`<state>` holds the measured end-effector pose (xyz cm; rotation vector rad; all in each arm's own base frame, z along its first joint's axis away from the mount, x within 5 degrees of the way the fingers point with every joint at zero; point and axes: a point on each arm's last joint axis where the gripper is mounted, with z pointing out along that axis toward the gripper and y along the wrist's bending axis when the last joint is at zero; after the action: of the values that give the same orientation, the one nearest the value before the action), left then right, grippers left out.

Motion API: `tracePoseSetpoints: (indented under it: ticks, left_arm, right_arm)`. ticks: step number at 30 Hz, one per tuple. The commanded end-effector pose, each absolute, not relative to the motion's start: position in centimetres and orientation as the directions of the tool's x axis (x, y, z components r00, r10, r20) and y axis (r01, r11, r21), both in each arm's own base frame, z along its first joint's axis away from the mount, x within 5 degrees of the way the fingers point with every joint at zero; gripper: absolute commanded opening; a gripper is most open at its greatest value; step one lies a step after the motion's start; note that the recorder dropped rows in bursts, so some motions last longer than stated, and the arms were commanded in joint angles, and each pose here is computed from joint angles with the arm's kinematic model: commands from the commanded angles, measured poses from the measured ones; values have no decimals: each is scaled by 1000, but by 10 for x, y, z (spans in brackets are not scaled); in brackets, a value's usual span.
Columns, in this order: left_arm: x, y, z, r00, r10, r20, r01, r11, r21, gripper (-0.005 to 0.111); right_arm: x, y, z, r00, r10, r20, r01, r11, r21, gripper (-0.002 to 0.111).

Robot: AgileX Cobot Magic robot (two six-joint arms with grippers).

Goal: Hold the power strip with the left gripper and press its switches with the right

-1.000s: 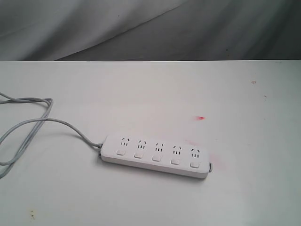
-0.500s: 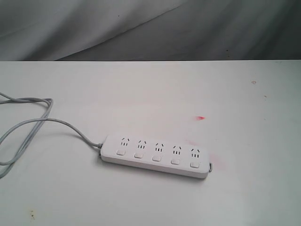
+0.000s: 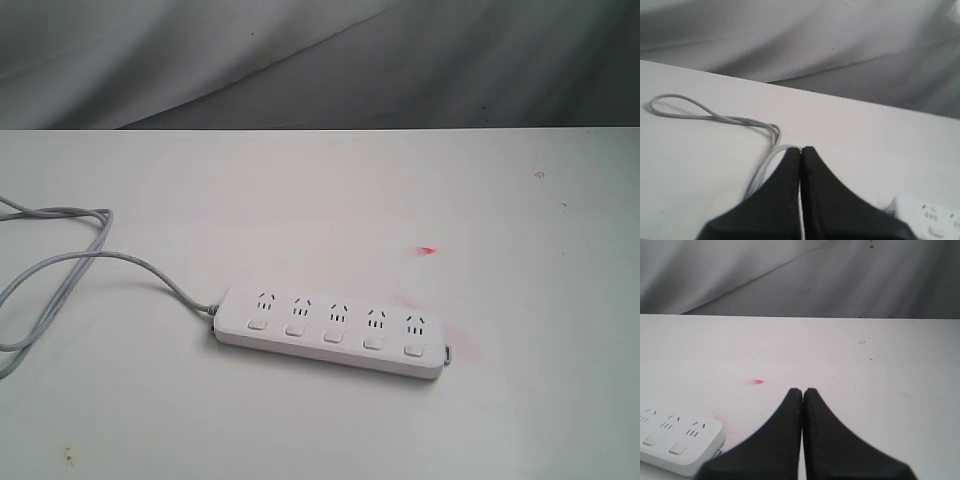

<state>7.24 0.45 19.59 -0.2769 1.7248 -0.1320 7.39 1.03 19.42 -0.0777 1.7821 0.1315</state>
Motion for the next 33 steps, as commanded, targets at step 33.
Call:
tracePoseSetpoints:
  ticks: [33]
  left_arm:
    - [273,-22,282,-286,706,-648,820,530,216,0]
  right_arm:
    - [74,10,194,-212,27,-977,-119,991,53,0]
